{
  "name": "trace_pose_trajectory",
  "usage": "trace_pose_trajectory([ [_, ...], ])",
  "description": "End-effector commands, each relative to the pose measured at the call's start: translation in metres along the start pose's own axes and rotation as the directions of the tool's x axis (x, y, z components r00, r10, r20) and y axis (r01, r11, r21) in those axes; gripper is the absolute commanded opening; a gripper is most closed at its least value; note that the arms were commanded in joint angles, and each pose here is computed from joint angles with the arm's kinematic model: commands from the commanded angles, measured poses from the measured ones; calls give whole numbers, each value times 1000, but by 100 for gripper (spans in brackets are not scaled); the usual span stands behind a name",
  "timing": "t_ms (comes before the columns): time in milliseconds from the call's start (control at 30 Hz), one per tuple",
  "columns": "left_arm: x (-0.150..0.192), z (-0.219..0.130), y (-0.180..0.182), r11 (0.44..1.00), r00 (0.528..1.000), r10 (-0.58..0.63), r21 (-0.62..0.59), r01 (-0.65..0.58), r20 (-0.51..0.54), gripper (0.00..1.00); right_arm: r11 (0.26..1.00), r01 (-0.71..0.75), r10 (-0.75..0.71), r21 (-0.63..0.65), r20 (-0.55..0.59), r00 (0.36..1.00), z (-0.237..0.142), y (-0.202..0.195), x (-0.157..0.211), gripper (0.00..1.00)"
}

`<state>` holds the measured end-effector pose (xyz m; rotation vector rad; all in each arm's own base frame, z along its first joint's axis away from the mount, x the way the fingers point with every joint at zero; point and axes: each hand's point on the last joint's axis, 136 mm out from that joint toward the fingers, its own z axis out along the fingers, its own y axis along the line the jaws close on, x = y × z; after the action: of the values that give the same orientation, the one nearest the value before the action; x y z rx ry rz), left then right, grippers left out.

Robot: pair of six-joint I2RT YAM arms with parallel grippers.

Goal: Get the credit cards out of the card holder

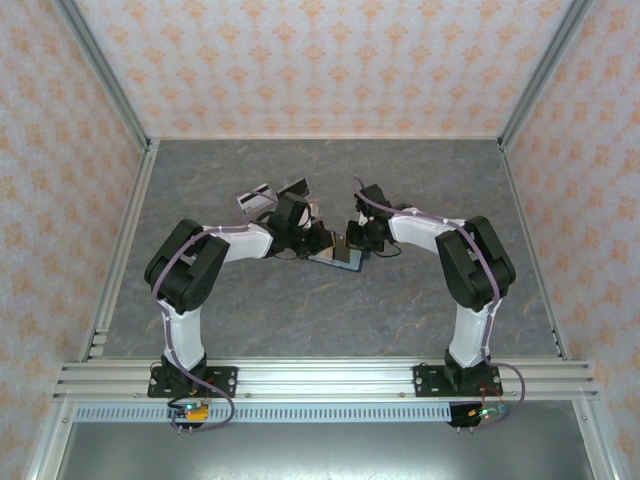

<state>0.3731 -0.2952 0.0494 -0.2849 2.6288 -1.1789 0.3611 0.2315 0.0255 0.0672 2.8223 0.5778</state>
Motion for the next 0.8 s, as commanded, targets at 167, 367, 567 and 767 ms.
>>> trace_pose_trajectory([
  [167, -11, -17, -21, 998, 997, 53, 40, -55, 49, 0, 985, -25, 40, 168, -86, 995, 18, -42, 29, 12],
  [367, -12, -32, -2, 997, 995, 76, -28, -74, 58, 0, 994, -7, 10, 112, -30, 1000, 4, -32, 21, 13],
  [567, -13, -50, 7, 994, 993, 96, -62, -92, 64, 0, 999, 31, -32, 5, 51, 998, -19, -10, 12, 17],
  [767, -16, -63, -1, 993, 990, 116, -45, -112, 80, 0, 979, 69, -46, -193, 122, 991, -46, 28, 6, 40],
])
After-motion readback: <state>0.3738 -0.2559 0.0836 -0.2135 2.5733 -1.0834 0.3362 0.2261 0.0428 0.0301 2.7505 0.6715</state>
